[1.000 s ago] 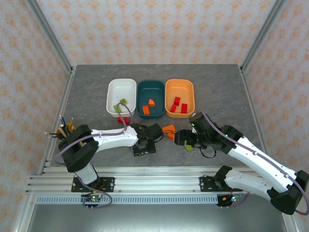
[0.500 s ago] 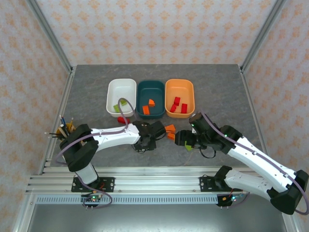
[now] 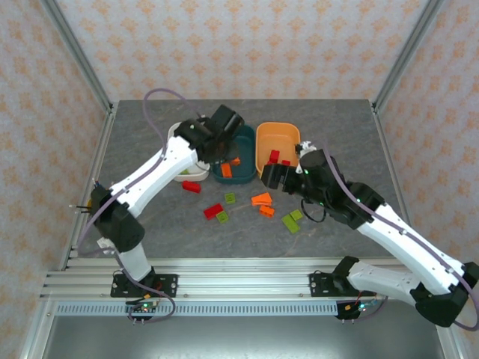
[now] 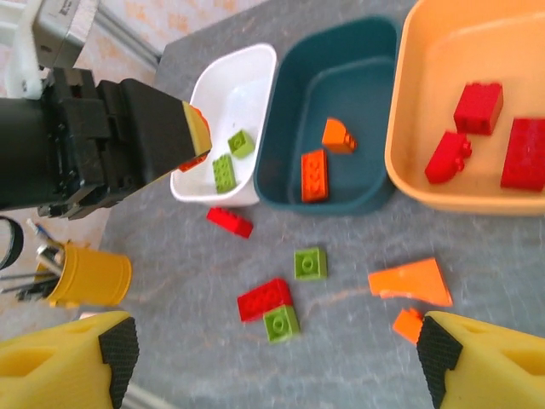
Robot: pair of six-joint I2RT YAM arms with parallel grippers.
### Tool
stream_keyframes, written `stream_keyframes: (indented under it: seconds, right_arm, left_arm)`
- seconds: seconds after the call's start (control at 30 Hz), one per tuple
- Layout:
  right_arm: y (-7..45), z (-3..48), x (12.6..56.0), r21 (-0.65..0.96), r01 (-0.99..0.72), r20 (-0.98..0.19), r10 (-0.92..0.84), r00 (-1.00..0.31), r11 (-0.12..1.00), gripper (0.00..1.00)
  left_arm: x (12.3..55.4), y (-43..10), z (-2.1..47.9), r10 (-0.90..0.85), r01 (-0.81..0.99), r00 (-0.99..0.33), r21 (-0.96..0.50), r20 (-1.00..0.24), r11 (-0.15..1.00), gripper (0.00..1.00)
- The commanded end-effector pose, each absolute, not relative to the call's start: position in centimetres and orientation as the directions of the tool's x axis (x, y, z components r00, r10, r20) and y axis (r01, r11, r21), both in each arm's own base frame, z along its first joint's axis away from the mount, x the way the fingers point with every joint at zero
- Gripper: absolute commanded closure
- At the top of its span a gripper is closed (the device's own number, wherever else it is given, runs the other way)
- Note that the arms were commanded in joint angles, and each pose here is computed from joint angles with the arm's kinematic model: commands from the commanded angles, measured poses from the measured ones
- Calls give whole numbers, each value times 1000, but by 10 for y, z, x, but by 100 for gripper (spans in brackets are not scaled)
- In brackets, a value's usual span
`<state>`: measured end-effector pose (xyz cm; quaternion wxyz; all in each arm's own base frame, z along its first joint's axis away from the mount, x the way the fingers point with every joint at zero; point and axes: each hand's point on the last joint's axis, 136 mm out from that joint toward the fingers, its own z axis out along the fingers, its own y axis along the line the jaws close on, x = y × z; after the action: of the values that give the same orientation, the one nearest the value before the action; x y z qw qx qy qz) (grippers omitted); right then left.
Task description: Sort the legos into containers by color
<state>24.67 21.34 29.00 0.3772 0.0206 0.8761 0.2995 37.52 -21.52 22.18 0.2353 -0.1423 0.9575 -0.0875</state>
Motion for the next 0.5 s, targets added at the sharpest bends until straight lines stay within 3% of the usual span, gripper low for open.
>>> stream_keyframes:
  seconds: [0.0,0.17,0.47]
  right_arm:
    - [217,318,282,557,-171,-695,343,-631,813,13]
    - [218,301,300,560,-114,-658,357,-663,821,13]
    - [206,275,301,568,-32,-600,387,-701,822,13]
  left_arm:
    - [392,-202,197,-220,-194,-898,-106,-381,975,70]
    - [426,-231,169,-186,-142,-924,-153,-333,978,70]
    - [435,-259,102,-177,-144,-966,-175,-189,974,69]
